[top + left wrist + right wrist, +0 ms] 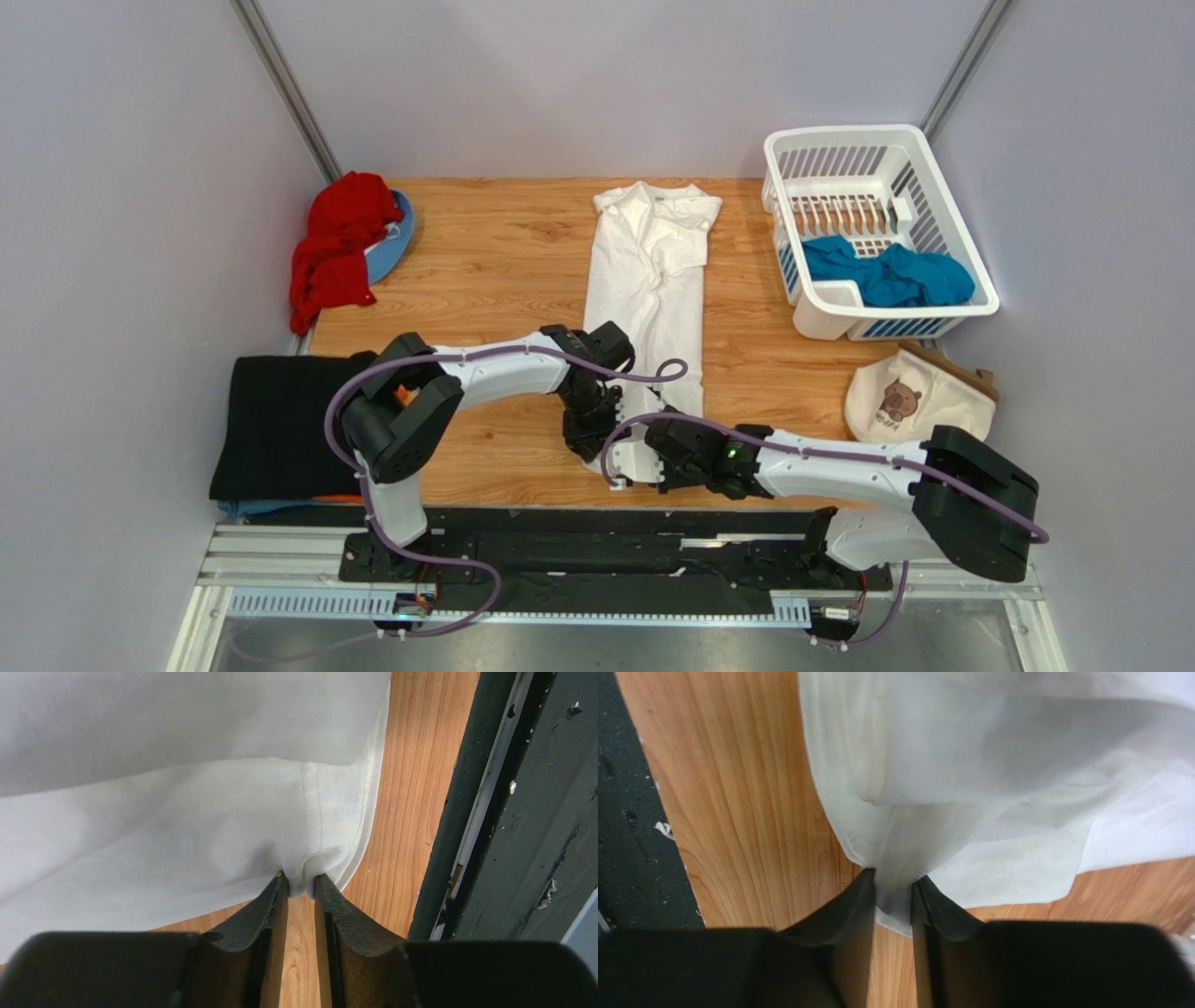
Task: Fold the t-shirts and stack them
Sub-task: Fold the tshirt
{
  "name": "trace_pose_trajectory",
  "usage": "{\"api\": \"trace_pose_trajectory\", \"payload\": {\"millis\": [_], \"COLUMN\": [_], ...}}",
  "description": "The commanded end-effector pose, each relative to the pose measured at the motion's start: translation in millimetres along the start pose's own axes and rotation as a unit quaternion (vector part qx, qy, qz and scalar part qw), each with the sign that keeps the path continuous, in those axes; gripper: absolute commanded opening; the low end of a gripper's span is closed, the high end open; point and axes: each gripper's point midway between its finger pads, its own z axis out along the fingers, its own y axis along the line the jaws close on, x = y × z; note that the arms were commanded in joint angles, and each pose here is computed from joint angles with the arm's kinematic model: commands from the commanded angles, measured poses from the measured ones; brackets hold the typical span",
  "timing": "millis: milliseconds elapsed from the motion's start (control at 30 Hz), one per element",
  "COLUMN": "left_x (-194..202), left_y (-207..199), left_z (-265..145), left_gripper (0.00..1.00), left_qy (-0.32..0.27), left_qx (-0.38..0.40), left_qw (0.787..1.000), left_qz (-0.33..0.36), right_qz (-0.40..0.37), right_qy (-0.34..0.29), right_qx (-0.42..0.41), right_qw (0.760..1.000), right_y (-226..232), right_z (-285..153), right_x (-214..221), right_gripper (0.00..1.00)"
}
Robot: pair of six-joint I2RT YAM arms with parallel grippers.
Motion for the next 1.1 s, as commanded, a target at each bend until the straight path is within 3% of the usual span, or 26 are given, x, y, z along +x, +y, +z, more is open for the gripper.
{"api": "trace_pose_trajectory", "payload": {"millis": [0, 33, 133, 533, 800, 1067], "left_x": [12.2, 11.9, 12.3, -11.2, -28.8, -27.5], "left_y": [-6.9, -5.9, -6.8, -19.4, -11.9, 21.4], "left_z": [2.3, 1.7, 0.3, -26.6, -70.2, -115.4], "left_gripper": [0.23, 0.15, 0.00, 0.00, 0.00, 0.00], "left_qy": [0.013, 0.011, 0.006, -0.064, -0.124, -0.163], "left_qx": [0.005, 0.000, -0.005, -0.020, -0.105, -0.189], "left_qw": [1.000, 1.000, 1.000, 0.998, 0.986, 0.968], "left_qz": [0.011, 0.011, 0.009, 0.014, 0.039, 0.016], "right_qz": [0.007, 0.012, 0.018, 0.046, 0.049, 0.039], "right_qy": [0.000, -0.002, -0.003, -0.037, -0.047, -0.042], "right_qx": [-0.010, -0.007, -0.006, 0.012, 0.061, 0.116], "right_qw": [1.000, 1.000, 1.000, 0.998, 0.996, 0.992], "right_y": [2.3, -0.4, -2.8, -14.3, -39.1, -71.8], "right_z": [3.5, 1.6, -6.1, -41.6, -61.6, -75.2], "right_x": [-1.0, -3.1, -4.3, -24.1, -31.3, -32.5], "right_gripper": [0.12, 0.04, 0.00, 0.00, 0.00, 0.00]}}
